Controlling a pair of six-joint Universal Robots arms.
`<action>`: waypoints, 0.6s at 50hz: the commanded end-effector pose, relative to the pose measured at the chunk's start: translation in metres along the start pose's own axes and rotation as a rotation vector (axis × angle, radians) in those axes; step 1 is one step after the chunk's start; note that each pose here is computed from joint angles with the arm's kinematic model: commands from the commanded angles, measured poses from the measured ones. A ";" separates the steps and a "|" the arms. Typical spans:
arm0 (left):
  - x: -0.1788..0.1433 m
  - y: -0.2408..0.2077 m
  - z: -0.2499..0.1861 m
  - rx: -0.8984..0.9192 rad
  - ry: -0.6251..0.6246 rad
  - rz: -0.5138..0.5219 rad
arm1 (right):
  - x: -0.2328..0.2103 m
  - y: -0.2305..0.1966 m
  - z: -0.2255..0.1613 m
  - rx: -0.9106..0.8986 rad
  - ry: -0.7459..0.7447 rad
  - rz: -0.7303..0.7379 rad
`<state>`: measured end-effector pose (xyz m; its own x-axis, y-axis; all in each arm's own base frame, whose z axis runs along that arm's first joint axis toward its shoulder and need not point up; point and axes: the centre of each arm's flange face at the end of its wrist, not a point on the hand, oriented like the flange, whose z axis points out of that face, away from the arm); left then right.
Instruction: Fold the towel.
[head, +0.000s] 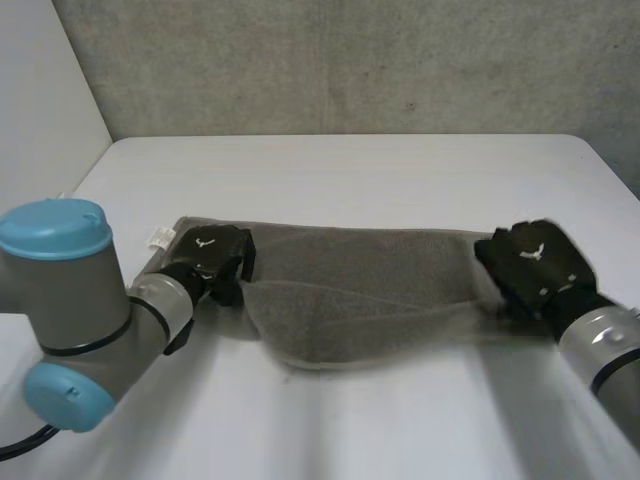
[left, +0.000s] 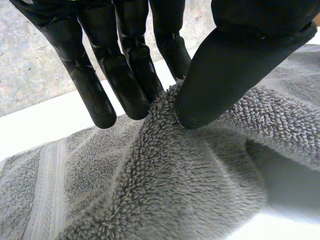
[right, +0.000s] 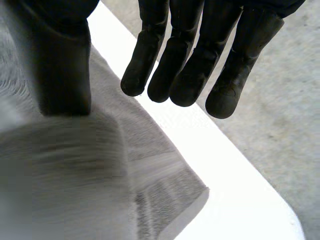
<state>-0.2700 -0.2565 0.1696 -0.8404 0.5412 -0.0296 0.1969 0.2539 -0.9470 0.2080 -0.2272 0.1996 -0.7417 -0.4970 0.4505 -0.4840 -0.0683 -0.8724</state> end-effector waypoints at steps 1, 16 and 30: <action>0.008 -0.005 -0.035 -0.104 0.021 -0.009 | 0.014 -0.018 -0.023 -0.129 -0.046 0.050; 0.014 0.012 -0.034 -0.150 0.042 -0.011 | 0.002 0.041 0.005 -0.285 -0.121 0.141; 0.014 0.013 -0.033 -0.148 0.040 -0.011 | -0.023 0.052 -0.031 -0.337 -0.192 0.190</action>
<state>-0.2624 -0.2189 0.1671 -0.8224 0.5689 -0.0036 0.2639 0.3759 -0.8883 0.1854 -0.2178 0.1535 -0.7631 -0.5960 0.2500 -0.4990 0.2975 -0.8139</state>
